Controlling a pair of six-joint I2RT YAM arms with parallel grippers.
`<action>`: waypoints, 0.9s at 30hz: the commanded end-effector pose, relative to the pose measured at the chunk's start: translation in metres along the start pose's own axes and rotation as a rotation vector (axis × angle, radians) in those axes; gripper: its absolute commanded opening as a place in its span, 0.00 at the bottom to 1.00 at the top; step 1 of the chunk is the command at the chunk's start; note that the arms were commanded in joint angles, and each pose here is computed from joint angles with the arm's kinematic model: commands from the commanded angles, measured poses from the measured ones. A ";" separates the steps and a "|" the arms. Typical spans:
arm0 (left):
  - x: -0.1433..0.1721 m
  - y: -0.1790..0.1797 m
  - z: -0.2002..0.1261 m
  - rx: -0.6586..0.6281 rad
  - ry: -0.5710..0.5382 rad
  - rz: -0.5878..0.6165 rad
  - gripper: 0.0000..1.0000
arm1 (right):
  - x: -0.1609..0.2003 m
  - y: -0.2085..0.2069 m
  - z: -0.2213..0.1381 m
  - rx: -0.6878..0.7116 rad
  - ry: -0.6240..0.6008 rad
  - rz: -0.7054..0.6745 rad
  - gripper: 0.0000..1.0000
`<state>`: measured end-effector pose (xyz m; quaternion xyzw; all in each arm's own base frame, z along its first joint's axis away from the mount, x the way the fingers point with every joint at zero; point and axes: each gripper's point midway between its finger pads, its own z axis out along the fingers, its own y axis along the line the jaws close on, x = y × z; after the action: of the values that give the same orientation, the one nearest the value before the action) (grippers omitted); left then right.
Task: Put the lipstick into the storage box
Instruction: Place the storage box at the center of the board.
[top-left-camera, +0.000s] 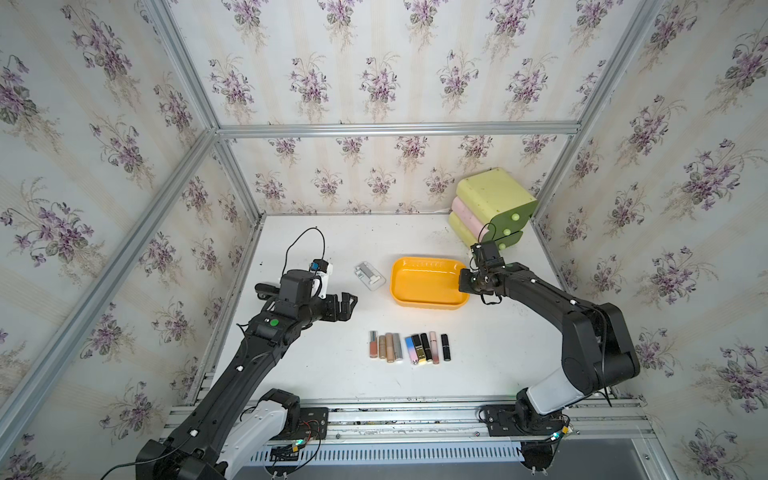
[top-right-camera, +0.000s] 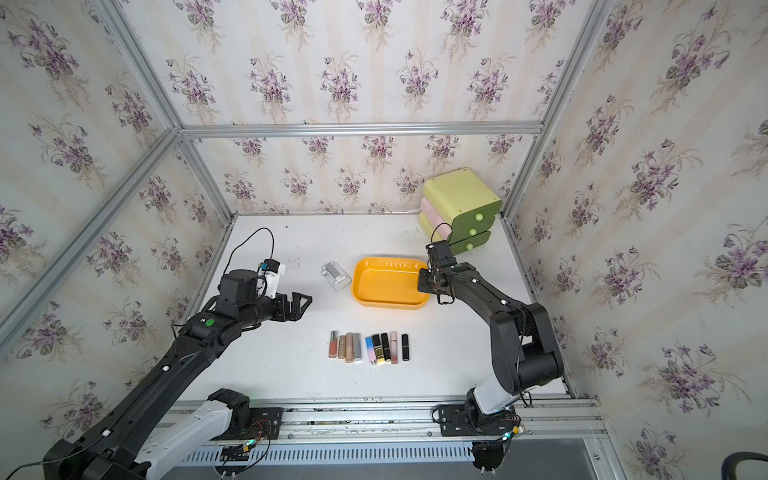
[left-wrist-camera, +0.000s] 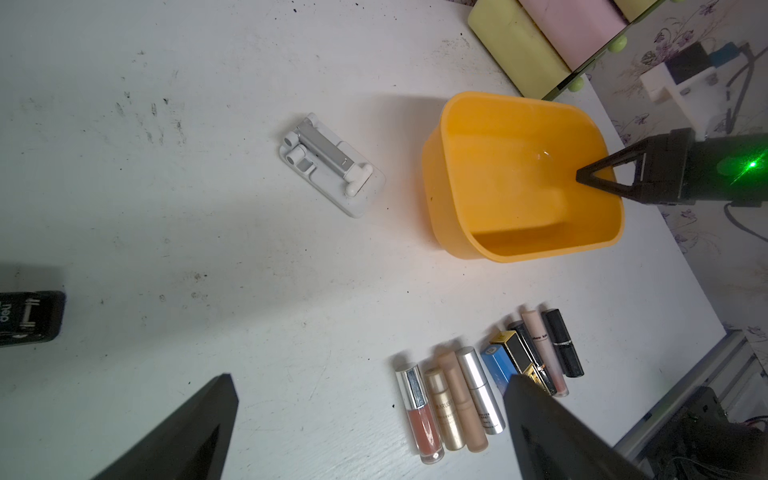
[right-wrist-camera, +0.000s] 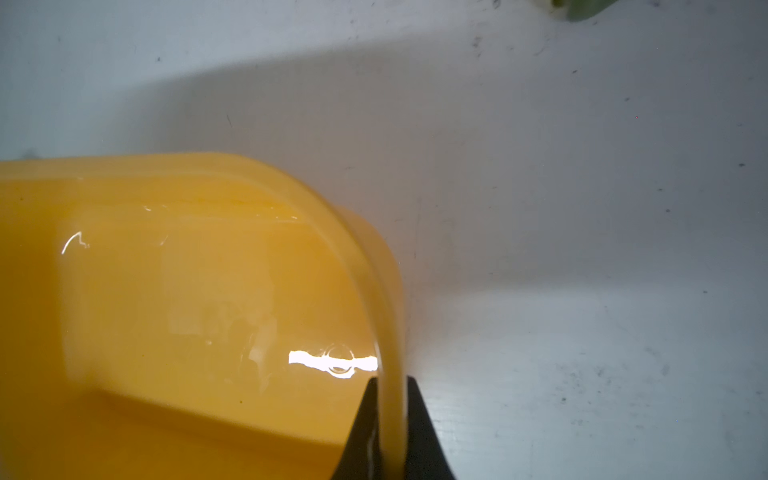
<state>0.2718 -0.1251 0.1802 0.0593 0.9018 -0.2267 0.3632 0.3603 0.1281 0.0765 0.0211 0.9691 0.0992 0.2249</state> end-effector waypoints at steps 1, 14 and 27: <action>0.005 -0.003 -0.001 0.016 0.019 0.008 1.00 | 0.008 0.014 0.007 -0.025 0.039 -0.068 0.07; 0.012 0.000 0.000 0.008 0.046 0.024 1.00 | 0.011 0.049 0.037 -0.071 0.090 -0.101 0.10; 0.011 0.000 0.002 0.009 0.049 0.015 1.00 | 0.002 0.060 0.019 -0.109 0.039 -0.054 0.60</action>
<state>0.2633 -0.1251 0.1679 0.0701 0.9116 -0.2230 0.3381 0.3646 0.1897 0.0587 -0.0320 0.9714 0.1355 0.1921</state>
